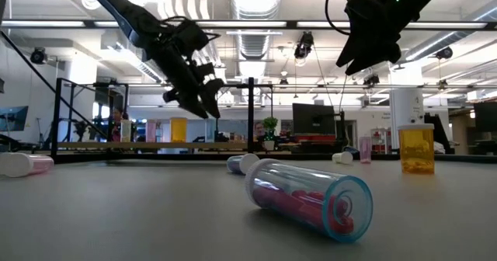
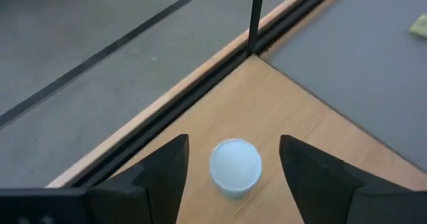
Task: Pick and place medicine bottles onto shelf by color
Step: Put the right yellow pill bottle on the shelf aligned with the other yellow pill bottle
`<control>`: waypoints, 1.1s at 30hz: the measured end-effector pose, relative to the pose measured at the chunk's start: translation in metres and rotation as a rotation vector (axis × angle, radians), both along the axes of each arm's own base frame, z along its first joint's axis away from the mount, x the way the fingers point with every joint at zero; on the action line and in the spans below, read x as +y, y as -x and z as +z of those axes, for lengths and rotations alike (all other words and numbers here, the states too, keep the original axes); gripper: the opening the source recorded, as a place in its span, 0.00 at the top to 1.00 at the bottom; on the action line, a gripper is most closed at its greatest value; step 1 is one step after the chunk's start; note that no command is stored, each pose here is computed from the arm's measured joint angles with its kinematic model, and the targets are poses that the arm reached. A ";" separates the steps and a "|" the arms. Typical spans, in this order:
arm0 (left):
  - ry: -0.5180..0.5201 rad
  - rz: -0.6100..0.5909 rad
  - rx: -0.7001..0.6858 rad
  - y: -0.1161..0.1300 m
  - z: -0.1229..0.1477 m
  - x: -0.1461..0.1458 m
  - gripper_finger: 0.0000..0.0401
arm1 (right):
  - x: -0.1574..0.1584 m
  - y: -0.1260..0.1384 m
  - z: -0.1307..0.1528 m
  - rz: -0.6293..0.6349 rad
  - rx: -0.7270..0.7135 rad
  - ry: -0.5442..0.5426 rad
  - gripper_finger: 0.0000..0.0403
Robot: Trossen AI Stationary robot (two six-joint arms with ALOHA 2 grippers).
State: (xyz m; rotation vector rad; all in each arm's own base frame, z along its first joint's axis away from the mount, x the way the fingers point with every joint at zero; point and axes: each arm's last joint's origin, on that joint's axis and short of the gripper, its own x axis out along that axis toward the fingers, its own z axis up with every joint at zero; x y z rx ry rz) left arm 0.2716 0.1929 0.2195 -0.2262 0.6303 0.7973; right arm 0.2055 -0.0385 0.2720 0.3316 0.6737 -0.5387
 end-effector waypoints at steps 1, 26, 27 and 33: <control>-0.003 0.000 -0.005 0.001 0.004 -0.001 0.45 | 0.000 0.000 0.000 0.000 0.000 0.000 0.43; 0.161 -0.180 -0.174 0.003 0.097 -0.114 0.45 | 0.000 0.000 0.000 0.009 0.005 0.006 0.43; 0.201 -0.168 -0.162 0.005 0.094 -0.120 0.45 | 0.000 0.000 0.000 0.009 0.005 0.006 0.43; 0.407 -0.072 -0.091 0.012 0.076 -0.148 0.45 | 0.000 0.000 0.000 0.009 0.006 0.006 0.43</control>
